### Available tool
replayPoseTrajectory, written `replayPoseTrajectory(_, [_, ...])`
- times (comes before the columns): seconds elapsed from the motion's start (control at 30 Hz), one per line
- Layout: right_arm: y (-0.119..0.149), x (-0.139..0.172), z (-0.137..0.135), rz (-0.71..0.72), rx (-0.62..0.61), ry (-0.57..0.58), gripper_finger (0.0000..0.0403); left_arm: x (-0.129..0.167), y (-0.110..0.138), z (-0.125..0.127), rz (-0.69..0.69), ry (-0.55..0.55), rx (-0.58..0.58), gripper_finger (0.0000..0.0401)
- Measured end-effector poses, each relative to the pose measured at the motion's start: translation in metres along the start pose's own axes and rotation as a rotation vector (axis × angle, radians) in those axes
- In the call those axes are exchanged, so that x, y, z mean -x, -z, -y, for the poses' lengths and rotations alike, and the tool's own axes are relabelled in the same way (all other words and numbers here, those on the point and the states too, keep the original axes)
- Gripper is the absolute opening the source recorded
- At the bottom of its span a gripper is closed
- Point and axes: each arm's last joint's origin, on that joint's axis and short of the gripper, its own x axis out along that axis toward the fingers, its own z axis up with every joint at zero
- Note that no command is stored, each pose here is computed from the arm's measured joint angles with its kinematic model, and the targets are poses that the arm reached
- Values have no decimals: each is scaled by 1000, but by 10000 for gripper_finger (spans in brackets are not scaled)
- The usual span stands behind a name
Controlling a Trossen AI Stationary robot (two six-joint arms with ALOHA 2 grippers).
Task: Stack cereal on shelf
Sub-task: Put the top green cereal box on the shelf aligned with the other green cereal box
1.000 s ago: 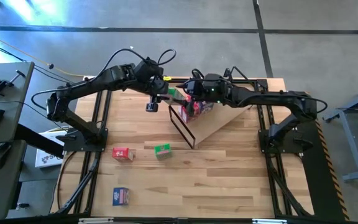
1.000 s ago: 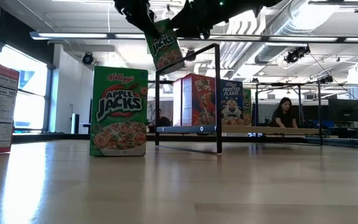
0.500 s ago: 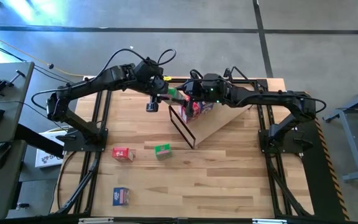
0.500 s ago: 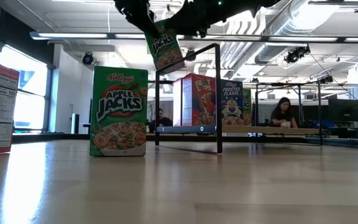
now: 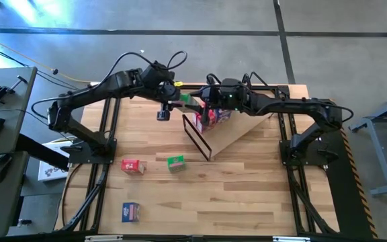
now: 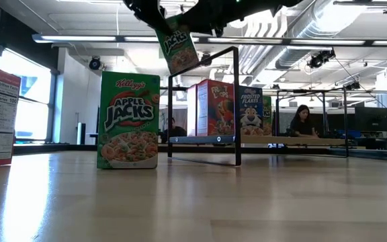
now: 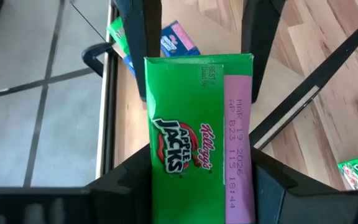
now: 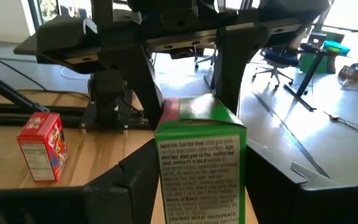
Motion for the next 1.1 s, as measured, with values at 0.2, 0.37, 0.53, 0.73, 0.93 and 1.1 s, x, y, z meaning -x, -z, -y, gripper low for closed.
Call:
replayPoseTrajectory(0.2, [-10, 8, 1, 43, 4, 11, 188, 19, -1, 1, 44, -31, 6, 168])
replayPoseTrajectory(0.37, [-24, 25, 5, 98, 12, 34, 188, 31, 2, -2, 78, -43, 40, 168])
replayPoseTrajectory(0.53, [-36, 42, 8, 129, 2, 38, 188, 33, 6, -4, 96, -53, 64, 168])
replayPoseTrajectory(0.73, [-30, 44, 5, 52, -31, -3, 206, 26, 3, -4, 111, -27, 54, 168])
replayPoseTrajectory(0.93, [-25, 41, 3, 18, -79, -21, 282, 7, 1, -2, 91, 27, 61, 169])
replayPoseTrajectory(1.1, [-20, 32, 0, 5, -84, -35, 312, -1, 0, -2, 84, 35, 56, 176])
